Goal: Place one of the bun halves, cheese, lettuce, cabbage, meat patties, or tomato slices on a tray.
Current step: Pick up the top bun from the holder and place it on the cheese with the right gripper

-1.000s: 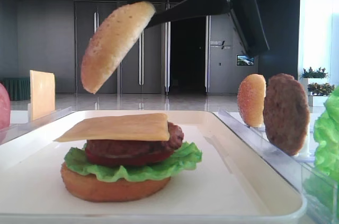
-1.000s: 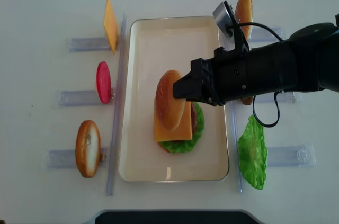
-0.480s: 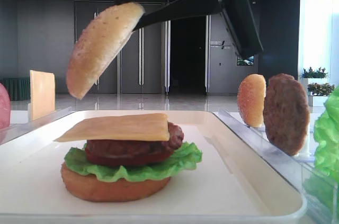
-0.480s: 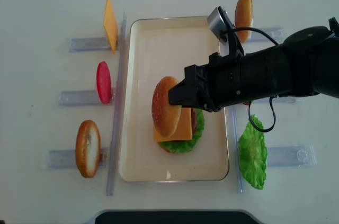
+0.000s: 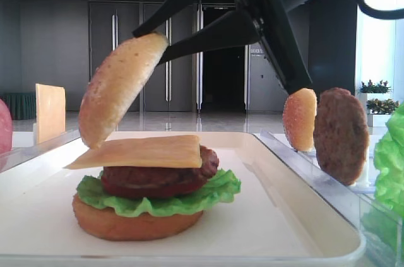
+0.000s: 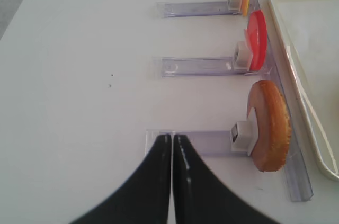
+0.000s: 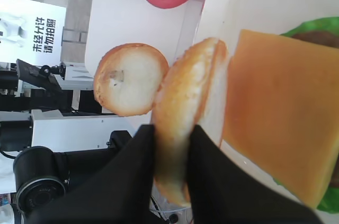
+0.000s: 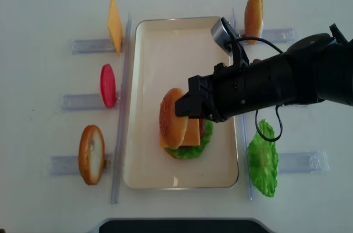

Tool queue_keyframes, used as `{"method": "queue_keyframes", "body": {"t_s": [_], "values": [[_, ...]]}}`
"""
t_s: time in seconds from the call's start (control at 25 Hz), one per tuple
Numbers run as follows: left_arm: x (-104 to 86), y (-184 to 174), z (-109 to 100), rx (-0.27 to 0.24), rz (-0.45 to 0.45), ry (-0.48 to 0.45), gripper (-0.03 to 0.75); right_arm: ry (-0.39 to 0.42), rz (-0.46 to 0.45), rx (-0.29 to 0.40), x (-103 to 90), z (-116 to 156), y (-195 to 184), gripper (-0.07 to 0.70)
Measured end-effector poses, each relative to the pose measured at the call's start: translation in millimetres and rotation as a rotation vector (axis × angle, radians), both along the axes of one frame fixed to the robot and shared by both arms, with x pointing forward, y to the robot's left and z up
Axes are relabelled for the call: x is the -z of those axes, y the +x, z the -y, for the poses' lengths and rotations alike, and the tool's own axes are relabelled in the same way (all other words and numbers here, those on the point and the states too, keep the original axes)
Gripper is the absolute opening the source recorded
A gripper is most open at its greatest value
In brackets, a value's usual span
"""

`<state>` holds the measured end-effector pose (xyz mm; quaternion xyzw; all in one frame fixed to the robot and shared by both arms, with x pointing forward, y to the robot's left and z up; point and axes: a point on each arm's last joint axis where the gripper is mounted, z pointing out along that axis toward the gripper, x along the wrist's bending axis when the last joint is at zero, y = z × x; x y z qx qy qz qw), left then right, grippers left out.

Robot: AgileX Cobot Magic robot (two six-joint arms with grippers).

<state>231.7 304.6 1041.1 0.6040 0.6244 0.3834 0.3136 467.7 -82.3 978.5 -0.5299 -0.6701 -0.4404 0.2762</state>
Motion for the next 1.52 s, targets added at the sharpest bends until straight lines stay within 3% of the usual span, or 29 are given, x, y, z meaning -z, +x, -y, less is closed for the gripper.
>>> {"method": "queue_keyframes", "body": {"t_s": [0.84,1.52], "values": [[0.0,0.0,0.0,0.0,0.0,0.0,-0.007,0.029,-0.01,0.008,-1.7,-1.2,0.5,0.139],[0.0,0.0,0.0,0.0,0.0,0.0,-0.007,0.046,-0.031,0.008,8.2,-4.4,3.8,0.139]]}}
